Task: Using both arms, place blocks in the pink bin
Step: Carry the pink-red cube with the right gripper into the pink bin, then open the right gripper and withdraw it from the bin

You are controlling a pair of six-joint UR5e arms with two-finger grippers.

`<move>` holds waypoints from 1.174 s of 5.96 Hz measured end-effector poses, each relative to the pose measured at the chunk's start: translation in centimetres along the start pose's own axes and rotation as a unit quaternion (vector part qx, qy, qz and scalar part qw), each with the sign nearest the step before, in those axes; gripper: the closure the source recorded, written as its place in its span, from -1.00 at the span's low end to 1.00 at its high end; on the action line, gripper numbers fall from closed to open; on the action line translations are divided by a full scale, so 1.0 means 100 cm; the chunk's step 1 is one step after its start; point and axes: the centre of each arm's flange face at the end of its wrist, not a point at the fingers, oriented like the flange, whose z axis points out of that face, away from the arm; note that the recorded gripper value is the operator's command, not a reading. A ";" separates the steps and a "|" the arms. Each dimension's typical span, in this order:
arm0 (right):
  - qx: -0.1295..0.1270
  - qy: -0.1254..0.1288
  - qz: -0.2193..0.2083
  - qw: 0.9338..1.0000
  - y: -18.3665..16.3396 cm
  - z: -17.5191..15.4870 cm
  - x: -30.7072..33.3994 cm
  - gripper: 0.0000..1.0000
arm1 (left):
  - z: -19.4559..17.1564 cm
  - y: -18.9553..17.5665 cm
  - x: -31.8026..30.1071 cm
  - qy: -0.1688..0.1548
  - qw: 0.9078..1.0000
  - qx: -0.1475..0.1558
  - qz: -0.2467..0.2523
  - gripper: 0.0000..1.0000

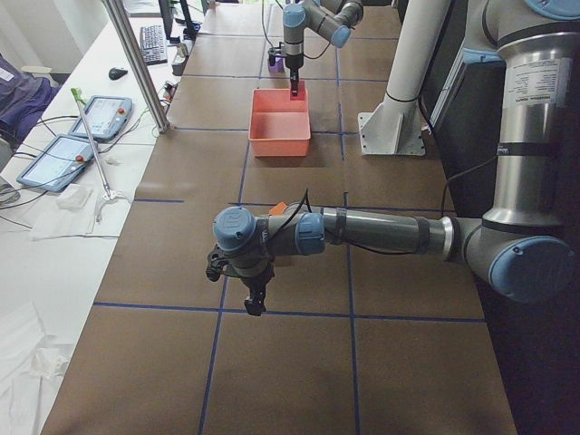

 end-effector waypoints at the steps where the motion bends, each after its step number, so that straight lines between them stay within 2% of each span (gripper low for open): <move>1: 0.003 0.001 0.000 1.000 -0.001 0.001 0.000 -0.98 | 0.000 0.000 0.000 0.000 1.000 0.000 0.000 -1.00; 4: 0.012 -0.002 0.003 1.000 -0.013 -0.010 0.009 -0.99 | -0.003 -0.006 0.004 -0.003 1.000 0.003 0.006 -1.00; 5: 0.014 -0.004 0.005 1.000 -0.025 -0.019 0.019 -0.99 | -0.011 -0.017 0.011 -0.006 1.000 0.014 0.020 -1.00; 7: 0.012 -0.012 -0.017 1.000 -0.055 -0.040 0.058 -0.99 | -0.028 -0.045 0.029 -0.016 0.995 0.066 0.073 -1.00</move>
